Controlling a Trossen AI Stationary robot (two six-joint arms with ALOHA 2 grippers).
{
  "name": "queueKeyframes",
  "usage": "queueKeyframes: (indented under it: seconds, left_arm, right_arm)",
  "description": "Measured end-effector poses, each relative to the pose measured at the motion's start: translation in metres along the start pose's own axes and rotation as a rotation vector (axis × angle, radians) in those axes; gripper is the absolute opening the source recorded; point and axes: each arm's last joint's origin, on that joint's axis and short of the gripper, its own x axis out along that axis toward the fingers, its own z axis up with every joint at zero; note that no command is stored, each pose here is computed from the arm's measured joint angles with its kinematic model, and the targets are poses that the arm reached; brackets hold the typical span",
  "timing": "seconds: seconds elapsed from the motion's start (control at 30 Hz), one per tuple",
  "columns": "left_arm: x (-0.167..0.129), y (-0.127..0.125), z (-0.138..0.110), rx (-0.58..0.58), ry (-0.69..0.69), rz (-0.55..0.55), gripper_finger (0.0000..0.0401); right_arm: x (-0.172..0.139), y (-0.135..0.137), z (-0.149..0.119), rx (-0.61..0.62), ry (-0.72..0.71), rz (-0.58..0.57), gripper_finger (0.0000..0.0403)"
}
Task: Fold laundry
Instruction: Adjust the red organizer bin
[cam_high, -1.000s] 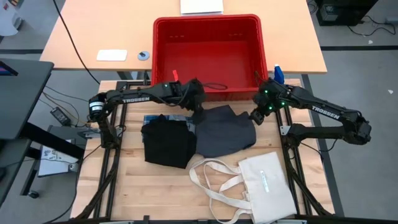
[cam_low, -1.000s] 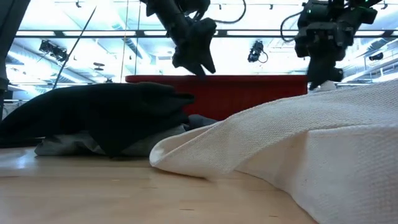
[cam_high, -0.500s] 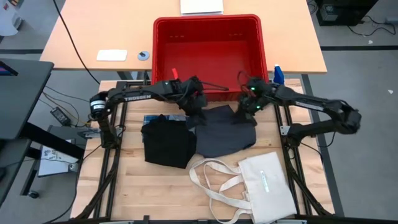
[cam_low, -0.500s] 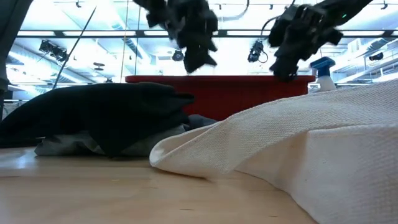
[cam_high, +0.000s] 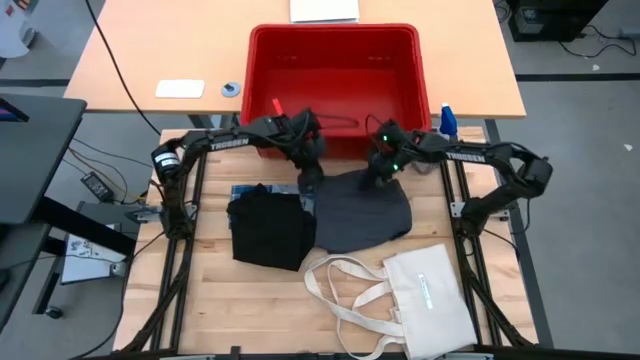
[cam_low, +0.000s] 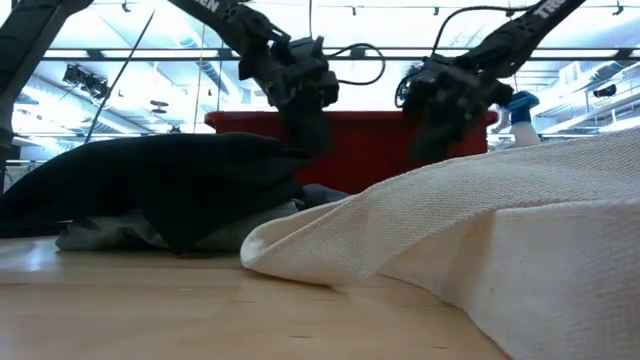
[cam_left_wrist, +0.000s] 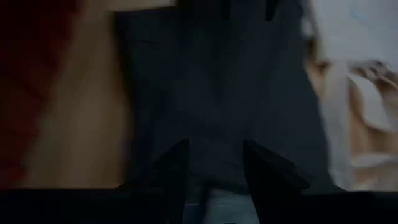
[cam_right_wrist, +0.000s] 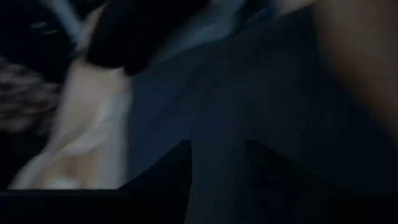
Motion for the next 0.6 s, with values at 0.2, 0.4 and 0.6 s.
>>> queueKeyframes:
  seconds: [0.2, 0.4, 0.6]
  left_arm:
    - [-0.024, 0.052, -0.006, -0.091, -0.047, 0.228, 0.015]
    - [-0.037, 0.07, -0.005, -0.182, -0.139, 0.186, 0.015]
    - [-0.026, 0.038, -0.002, -0.152, -0.101, -0.066, 0.015]
  right_arm:
    - [-0.021, -0.04, 0.037, 0.0, -0.096, -0.166, 0.0157]
    - [-0.043, -0.052, 0.067, 0.024, -0.123, -0.227, 0.0157]
    - [-0.048, -0.016, 0.066, 0.076, -0.03, -0.049, 0.0157]
